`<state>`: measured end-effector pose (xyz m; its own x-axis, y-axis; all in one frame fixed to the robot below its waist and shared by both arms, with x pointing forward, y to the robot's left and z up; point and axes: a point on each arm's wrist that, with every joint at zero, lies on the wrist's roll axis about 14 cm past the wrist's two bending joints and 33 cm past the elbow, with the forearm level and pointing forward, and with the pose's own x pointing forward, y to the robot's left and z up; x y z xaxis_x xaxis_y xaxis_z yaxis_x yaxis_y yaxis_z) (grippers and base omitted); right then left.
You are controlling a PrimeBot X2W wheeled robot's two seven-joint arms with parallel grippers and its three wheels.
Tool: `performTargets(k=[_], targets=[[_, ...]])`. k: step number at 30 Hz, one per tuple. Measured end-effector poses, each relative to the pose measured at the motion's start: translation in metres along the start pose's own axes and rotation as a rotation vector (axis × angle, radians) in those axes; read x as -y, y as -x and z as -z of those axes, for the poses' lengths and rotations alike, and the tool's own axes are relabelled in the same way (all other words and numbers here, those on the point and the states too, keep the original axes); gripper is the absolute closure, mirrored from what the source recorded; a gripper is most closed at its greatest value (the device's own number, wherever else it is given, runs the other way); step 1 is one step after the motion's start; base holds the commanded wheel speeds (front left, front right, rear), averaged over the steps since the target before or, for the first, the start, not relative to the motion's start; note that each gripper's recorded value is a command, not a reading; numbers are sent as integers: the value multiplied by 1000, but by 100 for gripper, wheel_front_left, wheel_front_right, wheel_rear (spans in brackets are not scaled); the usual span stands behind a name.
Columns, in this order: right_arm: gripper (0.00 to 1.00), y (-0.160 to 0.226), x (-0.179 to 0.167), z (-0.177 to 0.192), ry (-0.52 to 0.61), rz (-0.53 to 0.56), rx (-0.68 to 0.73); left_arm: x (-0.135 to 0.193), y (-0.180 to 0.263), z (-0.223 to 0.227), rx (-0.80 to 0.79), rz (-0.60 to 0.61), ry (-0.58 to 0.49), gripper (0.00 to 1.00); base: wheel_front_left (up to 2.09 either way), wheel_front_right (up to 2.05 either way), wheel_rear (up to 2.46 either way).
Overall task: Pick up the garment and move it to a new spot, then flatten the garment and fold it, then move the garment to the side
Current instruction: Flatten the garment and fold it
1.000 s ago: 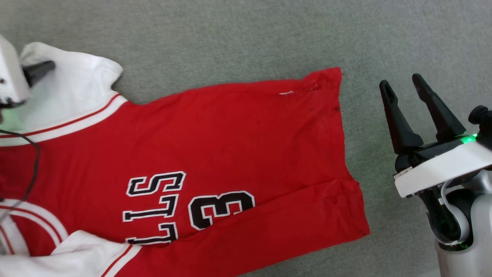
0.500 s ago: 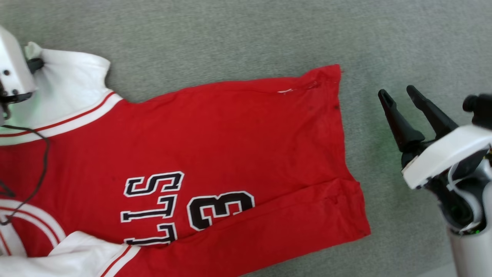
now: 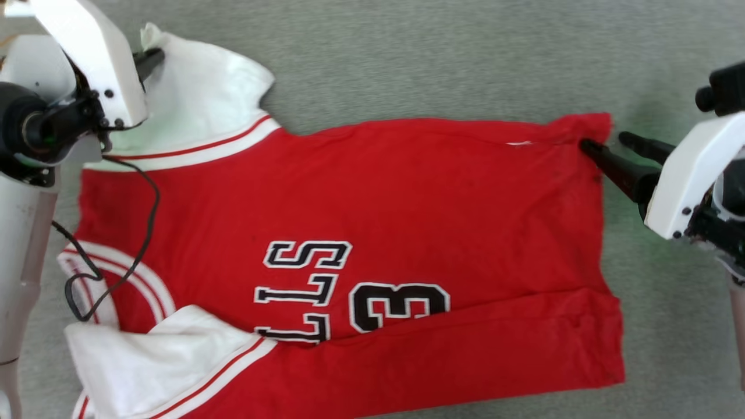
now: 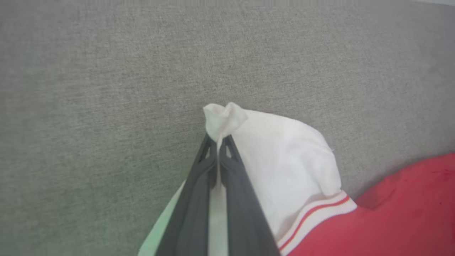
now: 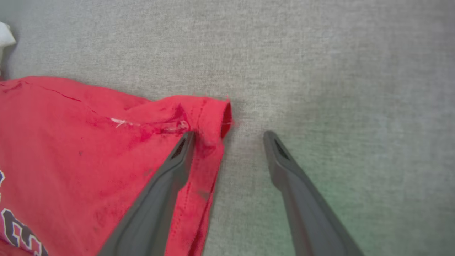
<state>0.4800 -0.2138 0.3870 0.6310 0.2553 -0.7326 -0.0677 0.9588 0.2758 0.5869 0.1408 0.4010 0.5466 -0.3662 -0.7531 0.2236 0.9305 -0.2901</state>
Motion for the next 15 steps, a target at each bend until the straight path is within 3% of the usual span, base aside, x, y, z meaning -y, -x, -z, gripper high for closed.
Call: performTargets(k=[6,7,8,9,15], targets=[[2,-23,-12,6,26,-32,-129,-10,12,-3,39,-19,-7,100,0,0,0],[53,-25,-12,8,28,-30,-149,-10,14,-4,48,-19,-11,100,0,0,0],[88,-26,-11,9,35,-26,-167,-10,15,-4,51,-21,-12,100,0,0,0],[100,-27,-11,10,33,-27,-179,-11,17,-5,56,-22,-13,100,0,0,0],[100,-26,-15,5,54,-27,-169,-11,29,-8,112,-20,-6,100,0,0,0]])
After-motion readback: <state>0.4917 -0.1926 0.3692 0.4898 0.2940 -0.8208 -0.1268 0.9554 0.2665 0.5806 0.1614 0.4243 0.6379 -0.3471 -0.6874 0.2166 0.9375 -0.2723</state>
